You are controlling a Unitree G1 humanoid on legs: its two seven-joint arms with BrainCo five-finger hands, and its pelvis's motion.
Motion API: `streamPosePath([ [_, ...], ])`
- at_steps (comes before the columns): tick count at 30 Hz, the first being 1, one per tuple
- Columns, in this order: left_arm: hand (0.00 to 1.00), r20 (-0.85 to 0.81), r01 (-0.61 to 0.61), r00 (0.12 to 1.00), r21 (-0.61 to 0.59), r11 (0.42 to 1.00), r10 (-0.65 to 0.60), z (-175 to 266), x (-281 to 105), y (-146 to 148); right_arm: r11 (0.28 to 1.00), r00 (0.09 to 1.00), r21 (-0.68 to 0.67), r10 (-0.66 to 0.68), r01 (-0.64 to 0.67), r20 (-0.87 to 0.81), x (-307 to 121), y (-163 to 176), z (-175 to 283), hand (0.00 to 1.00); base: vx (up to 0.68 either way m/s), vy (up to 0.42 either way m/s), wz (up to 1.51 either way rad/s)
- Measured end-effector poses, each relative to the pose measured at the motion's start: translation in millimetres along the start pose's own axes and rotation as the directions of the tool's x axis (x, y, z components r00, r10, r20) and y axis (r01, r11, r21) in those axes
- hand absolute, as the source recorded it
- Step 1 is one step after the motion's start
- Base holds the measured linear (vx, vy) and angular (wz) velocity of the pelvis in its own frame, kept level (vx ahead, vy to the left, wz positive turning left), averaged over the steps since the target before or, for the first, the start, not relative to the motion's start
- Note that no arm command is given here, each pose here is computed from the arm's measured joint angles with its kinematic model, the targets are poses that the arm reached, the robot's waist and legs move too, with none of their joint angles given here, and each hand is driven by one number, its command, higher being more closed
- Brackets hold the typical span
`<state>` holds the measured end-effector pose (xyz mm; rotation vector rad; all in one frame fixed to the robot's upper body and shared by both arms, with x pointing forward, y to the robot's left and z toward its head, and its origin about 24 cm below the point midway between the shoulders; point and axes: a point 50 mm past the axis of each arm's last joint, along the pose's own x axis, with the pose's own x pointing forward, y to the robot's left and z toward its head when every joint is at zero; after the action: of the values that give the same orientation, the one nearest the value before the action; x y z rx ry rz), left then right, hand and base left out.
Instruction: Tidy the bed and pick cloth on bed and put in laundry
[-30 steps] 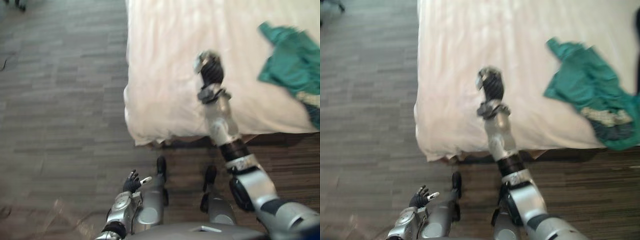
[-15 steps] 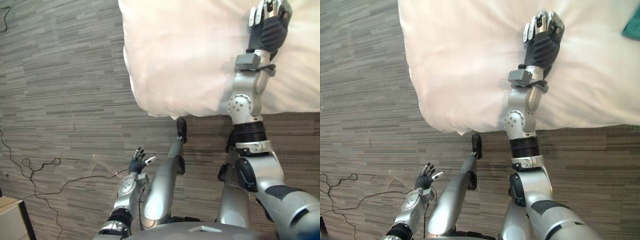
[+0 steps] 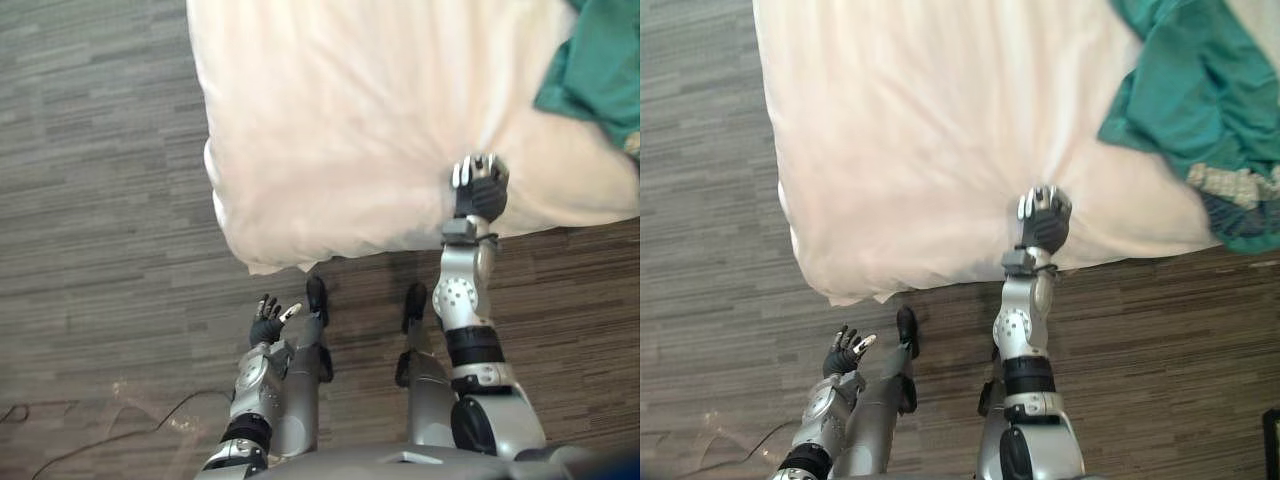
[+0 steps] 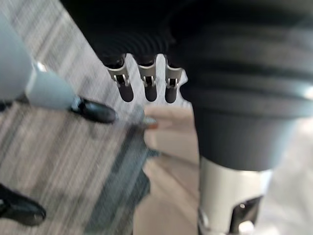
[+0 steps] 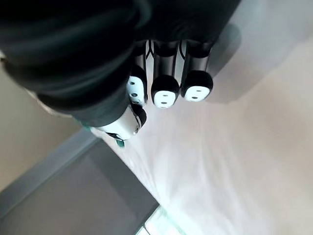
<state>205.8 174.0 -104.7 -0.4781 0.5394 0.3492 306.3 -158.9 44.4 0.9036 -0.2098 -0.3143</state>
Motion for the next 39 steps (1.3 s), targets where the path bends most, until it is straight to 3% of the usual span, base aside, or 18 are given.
streamPosePath([
  [2,0.00,-0.031,-0.004,1.000,0.005,1.000,0.004,-6,-1,1,0.953,0.940,-0.069,-0.303,0.295,-0.158,-24,-73,-19,1.00,0.06,-0.065,-0.15],
  [5,0.00,-0.054,0.014,0.998,0.038,0.999,-0.012,-9,-2,0,0.841,0.795,-0.226,-0.539,0.491,-0.278,-84,-144,-28,1.00,0.07,-0.085,-0.26],
  [6,0.00,-0.059,0.011,0.998,0.043,0.999,-0.008,-10,-3,2,0.819,0.765,-0.255,-0.572,0.514,-0.295,-97,-154,-30,1.00,0.10,-0.105,-0.54],
  [7,0.00,-0.066,0.002,0.998,0.050,0.999,0.001,-12,-4,6,0.776,0.704,-0.331,-0.628,0.537,-0.330,-123,-171,-32,0.00,0.11,-0.079,-0.53],
  [9,0.00,-0.091,-0.011,0.996,0.059,0.998,0.016,-18,-8,12,0.713,0.606,-0.438,-0.699,0.548,-0.379,-161,-191,-35,0.00,0.10,-0.071,-0.60],
  [12,0.00,-0.122,-0.043,0.991,0.076,0.996,0.052,-28,-16,24,0.673,0.540,-0.536,-0.735,0.510,-0.410,-185,-203,-35,0.00,0.07,-0.067,-0.49],
  [16,0.00,-0.194,-0.086,0.975,0.130,0.988,0.110,-47,-30,44,0.666,0.526,-0.616,-0.732,0.420,-0.433,-188,-207,-35,0.00,0.05,-0.058,-0.44],
  [23,0.00,-0.288,-0.084,0.946,0.222,0.971,0.148,-67,-42,58,0.585,0.501,-0.782,-0.754,0.216,-0.426,-177,-224,-18,0.00,0.03,0.070,-0.74],
  [32,0.00,-0.335,-0.013,0.929,0.395,0.919,0.158,-66,-44,74,0.568,0.410,-0.769,-0.801,0.294,-0.435,-210,-232,-19,0.00,-0.05,0.146,-0.69],
  [35,0.00,-0.356,0.010,0.924,0.391,0.920,0.142,-72,-44,63,0.585,0.485,-0.741,-0.778,0.329,-0.399,-186,-227,-13,0.00,-0.03,-0.009,-0.89],
  [39,0.00,-0.345,-0.021,0.924,0.380,0.925,0.163,-67,-44,71,0.588,0.475,-0.750,-0.776,0.305,-0.415,-194,-226,-18,0.00,0.01,-0.002,-0.97],
])
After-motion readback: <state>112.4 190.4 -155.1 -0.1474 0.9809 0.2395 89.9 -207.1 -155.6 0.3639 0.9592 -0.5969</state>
